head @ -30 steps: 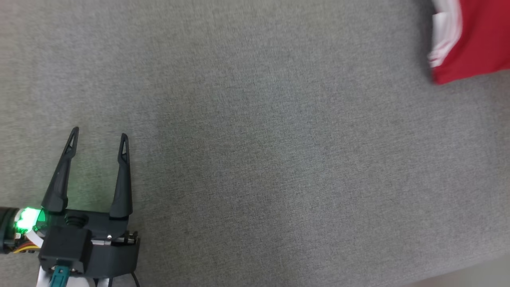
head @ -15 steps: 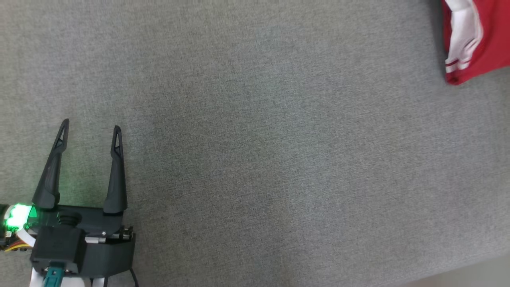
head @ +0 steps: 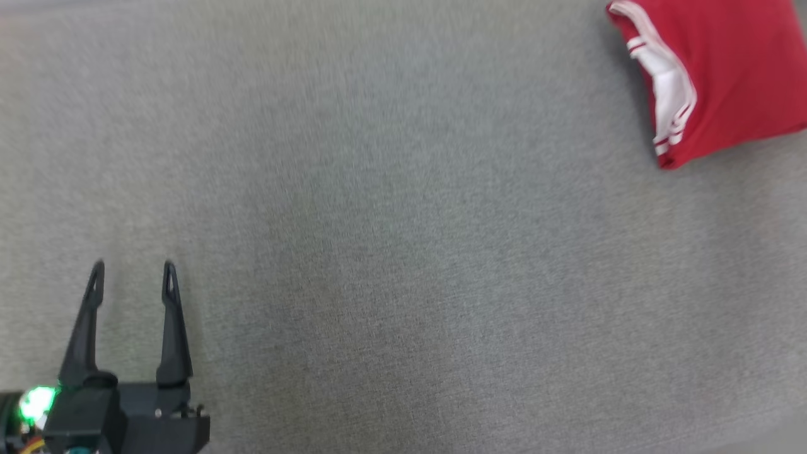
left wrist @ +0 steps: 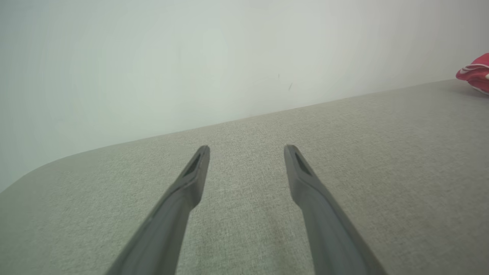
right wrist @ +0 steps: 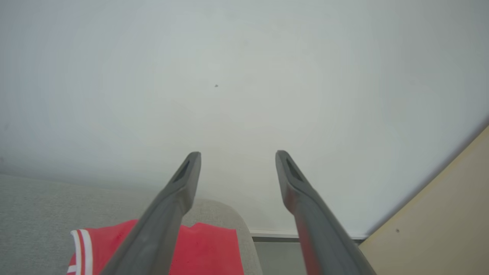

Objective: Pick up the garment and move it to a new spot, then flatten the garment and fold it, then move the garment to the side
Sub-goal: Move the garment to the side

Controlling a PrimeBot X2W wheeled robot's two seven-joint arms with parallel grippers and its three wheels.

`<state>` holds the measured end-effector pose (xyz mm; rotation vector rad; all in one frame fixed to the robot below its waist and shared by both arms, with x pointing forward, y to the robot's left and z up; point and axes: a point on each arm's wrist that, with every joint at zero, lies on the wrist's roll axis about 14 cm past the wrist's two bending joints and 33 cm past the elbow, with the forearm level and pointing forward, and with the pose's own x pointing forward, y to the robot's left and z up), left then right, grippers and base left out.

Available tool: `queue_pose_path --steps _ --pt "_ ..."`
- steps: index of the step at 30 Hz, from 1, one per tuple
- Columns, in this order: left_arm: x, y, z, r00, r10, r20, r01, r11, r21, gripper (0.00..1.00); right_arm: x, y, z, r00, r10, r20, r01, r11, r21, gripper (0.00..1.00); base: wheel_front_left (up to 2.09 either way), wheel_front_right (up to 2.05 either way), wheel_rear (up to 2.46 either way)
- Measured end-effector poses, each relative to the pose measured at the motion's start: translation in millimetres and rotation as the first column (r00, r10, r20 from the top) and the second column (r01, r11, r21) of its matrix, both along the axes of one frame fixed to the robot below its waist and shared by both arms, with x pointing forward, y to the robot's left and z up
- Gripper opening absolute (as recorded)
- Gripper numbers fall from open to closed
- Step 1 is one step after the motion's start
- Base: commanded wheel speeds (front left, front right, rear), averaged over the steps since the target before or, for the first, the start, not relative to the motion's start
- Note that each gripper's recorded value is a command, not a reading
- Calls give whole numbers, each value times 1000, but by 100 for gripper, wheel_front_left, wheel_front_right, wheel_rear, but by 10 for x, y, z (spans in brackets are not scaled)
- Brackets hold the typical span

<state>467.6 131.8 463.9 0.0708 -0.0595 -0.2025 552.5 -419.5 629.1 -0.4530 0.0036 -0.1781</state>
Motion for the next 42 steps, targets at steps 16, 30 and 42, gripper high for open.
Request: queue_pose_path --steps 16,30,42 --pt "-550 284 352 996 90 19 -89 995 -47 100 -890 644 -121 977 87 194 -129 968 215 100 0 0 0" --pt "-843 519 530 985 161 55 -158 986 -54 100 -1420 1200 -610 971 88 224 -170 910 379 100 0 0 0" --pt "-1051 745 463 972 233 36 -233 972 -25 100 -1836 1855 -1009 969 152 196 -232 837 496 100 0 0 0"
